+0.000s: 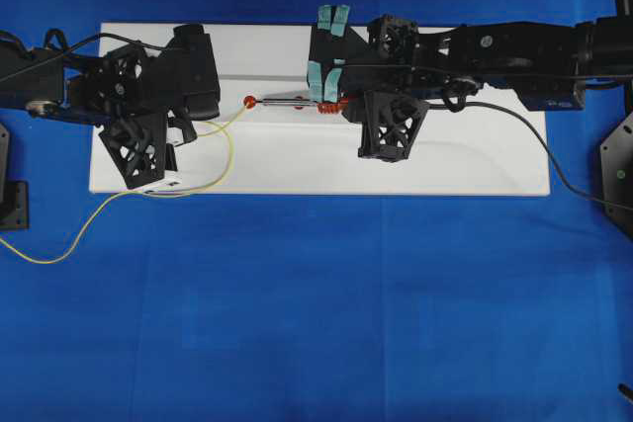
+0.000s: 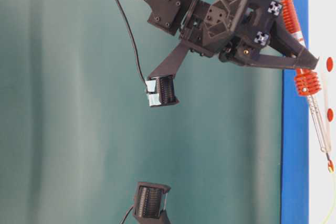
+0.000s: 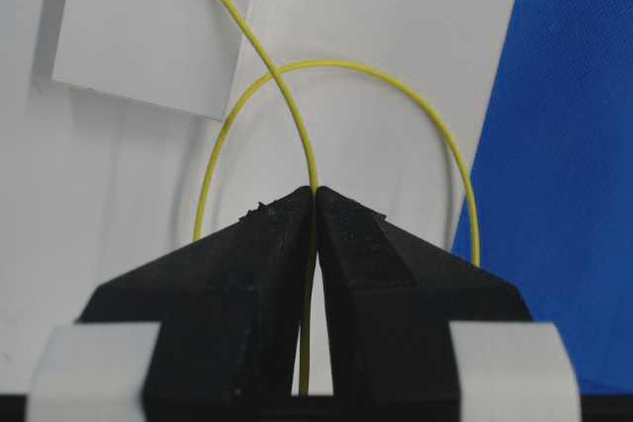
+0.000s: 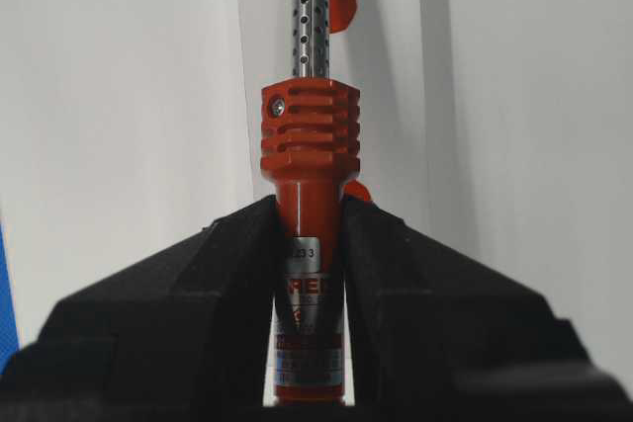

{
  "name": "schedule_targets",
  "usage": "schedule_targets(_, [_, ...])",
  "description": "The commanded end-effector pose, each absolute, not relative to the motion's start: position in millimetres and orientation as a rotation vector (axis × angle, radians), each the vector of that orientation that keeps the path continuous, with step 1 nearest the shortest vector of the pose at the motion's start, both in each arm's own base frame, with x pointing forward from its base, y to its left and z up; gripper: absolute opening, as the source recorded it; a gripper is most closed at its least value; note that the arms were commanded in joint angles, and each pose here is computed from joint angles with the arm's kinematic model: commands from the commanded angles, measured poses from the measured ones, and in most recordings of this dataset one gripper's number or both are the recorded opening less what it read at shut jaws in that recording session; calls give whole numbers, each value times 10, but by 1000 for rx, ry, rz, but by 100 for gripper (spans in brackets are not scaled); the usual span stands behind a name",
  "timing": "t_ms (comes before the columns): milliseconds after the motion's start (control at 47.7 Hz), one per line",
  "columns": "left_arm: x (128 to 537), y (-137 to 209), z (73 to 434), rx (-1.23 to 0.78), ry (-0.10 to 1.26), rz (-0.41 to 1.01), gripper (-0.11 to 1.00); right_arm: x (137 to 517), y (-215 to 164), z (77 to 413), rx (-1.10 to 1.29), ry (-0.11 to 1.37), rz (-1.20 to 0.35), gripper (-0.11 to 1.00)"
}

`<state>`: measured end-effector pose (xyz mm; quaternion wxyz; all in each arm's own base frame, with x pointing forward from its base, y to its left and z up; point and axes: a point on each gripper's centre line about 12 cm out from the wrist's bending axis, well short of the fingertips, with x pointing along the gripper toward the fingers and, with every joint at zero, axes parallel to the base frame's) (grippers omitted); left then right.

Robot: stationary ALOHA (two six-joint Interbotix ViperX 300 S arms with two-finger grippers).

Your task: Touch the tip of the soldering iron to the tip of the solder at the mark.

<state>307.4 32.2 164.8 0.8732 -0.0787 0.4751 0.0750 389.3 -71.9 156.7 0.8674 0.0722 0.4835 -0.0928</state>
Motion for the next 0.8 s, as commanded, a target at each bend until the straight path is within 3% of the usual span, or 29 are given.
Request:
schedule_targets(0, [3110,332,1717,-160,968,156,2,3963,-727,1704,146,966,-194,6])
schedule_targets(776, [3107,331,1715,-158,971,155,2,3960,-726,1699,146,968,-194,6])
